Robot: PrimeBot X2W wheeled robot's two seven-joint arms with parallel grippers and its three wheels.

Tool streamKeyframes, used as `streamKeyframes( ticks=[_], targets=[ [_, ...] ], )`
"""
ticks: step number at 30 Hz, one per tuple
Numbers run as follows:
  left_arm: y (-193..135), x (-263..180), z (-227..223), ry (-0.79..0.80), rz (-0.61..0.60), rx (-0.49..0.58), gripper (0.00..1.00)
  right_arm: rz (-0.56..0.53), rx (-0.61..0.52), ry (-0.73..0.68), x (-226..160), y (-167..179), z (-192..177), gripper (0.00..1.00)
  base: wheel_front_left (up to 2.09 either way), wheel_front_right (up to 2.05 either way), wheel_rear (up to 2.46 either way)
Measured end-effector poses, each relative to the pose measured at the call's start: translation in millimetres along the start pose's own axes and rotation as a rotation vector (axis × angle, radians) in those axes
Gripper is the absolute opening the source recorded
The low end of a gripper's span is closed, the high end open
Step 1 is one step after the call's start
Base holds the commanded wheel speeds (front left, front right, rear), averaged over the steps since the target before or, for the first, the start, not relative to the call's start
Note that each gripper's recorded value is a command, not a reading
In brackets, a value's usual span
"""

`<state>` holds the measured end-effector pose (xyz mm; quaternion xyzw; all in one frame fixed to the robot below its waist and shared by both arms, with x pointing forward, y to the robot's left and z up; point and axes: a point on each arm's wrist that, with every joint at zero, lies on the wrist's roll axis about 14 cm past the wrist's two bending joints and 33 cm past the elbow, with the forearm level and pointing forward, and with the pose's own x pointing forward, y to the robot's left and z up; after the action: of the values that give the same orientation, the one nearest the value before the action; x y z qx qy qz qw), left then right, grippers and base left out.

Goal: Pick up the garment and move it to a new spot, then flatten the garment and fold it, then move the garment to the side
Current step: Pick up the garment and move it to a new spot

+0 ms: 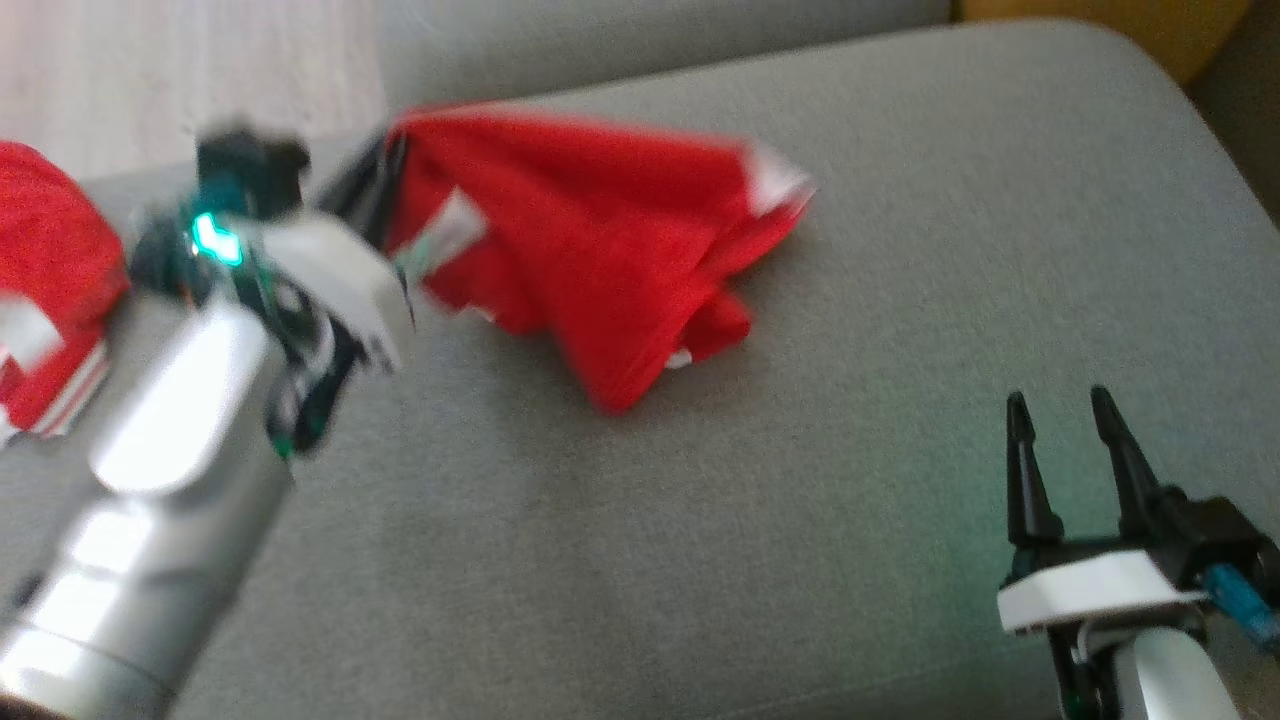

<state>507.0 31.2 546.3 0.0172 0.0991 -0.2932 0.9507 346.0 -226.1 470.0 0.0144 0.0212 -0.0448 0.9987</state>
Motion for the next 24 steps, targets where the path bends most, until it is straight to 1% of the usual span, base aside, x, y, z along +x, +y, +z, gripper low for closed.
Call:
streamKeyframes(
  ticks=[2,5,7,8,9,10,11,17,22,24],
  targets=[
    [-2,6,-39,0.053,0.017,-0.068,0.00,-0.006,0.002,0.004,5,-2,-1,1.00,0.00,0.00,0.00],
    [-4,11,-83,0.107,0.035,-0.130,0.00,-0.019,-0.001,0.008,12,-6,-2,1.00,0.00,0.00,0.00],
    [-6,15,-99,0.116,0.044,-0.151,0.00,-0.028,-0.001,0.017,13,-9,-4,1.00,0.00,0.00,0.00],
    [-6,17,-102,0.105,0.053,-0.158,0.04,-0.031,-0.003,0.024,13,-10,-6,1.00,0.00,0.00,0.00],
    [-7,19,-103,0.087,0.059,-0.165,0.35,-0.034,-0.003,0.029,14,-11,-8,1.00,0.00,0.00,0.00],
    [-8,20,-104,0.070,0.061,-0.165,0.53,-0.034,-0.004,0.034,14,-11,-9,1.00,0.00,0.00,0.00],
    [-8,20,-106,0.062,0.065,-0.164,1.00,-0.033,-0.004,0.036,14,-10,-10,1.00,0.00,0.00,0.00],
    [6,10,-107,0.033,0.124,-0.152,1.00,-0.009,0.000,0.029,20,-3,-9,1.00,0.00,0.00,0.00],
    [17,-3,-88,-0.019,0.164,-0.134,1.00,0.017,-0.002,0.000,22,5,0,1.00,0.00,0.00,0.00],
    [22,-10,-72,-0.062,0.182,-0.129,1.00,0.027,0.000,-0.019,23,9,6,1.00,0.00,0.00,0.00]
  ],
)
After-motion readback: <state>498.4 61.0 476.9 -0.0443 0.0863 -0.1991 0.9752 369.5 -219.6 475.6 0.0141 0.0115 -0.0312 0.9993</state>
